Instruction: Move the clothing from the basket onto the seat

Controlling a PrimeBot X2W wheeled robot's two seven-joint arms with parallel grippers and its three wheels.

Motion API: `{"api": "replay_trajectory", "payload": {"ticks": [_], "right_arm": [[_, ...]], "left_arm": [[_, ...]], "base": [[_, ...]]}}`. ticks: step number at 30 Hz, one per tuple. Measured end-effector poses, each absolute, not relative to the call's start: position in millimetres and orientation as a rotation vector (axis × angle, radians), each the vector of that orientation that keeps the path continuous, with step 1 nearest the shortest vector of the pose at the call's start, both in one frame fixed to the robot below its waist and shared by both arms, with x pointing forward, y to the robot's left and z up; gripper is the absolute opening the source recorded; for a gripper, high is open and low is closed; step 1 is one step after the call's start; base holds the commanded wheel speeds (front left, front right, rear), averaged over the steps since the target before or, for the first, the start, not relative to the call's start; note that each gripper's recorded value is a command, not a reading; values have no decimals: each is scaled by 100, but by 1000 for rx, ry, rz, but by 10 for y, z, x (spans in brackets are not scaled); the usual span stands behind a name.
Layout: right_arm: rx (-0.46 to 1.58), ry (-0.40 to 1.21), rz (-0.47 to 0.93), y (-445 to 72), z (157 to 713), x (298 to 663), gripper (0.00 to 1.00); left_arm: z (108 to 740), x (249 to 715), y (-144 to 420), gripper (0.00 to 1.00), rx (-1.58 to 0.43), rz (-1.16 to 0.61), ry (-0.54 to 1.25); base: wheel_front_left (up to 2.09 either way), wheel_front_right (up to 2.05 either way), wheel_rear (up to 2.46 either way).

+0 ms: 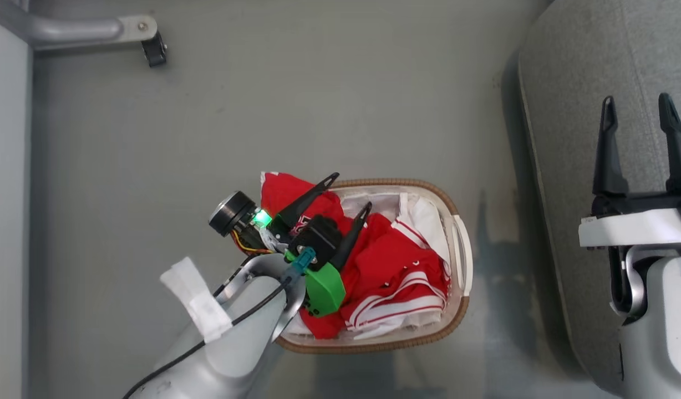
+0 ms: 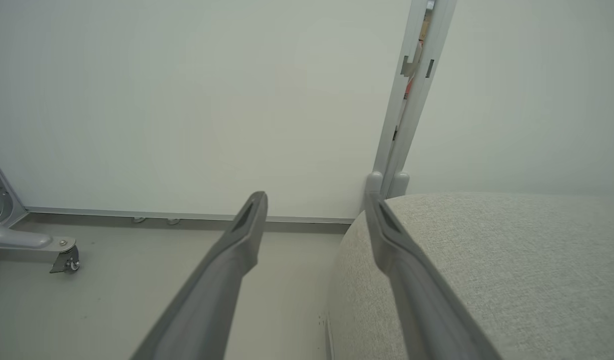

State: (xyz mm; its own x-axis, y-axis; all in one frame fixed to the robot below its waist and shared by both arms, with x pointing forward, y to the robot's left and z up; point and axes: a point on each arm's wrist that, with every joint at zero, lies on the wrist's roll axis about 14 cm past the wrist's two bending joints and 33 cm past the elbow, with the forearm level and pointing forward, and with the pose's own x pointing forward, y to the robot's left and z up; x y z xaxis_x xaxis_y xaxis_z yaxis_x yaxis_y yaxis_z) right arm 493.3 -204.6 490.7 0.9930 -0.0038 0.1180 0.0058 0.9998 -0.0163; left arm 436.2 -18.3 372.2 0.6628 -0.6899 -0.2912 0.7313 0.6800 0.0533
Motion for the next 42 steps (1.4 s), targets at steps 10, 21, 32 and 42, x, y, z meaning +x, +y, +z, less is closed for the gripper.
{"api": "replay_trajectory", "payload": {"ticks": [10,21,32,42], "right_arm": [[8,-41,-55,-2249,4407,5134,100],[6,12,-97,-2461,4089,5179,100],[-22,64,-144,-2680,3910,5098,100],[-12,58,-139,-2657,3951,5098,100]], "left_arm": [[2520,3728,-442,100,263,-1101,578],[1948,3590,-690,100,286,-1260,673],[1548,3681,-738,100,366,-1245,698],[1701,3832,-839,0,320,-1204,657]], "base": [[0,0,0],[0,0,0],[0,0,0],[0,0,0]]}}
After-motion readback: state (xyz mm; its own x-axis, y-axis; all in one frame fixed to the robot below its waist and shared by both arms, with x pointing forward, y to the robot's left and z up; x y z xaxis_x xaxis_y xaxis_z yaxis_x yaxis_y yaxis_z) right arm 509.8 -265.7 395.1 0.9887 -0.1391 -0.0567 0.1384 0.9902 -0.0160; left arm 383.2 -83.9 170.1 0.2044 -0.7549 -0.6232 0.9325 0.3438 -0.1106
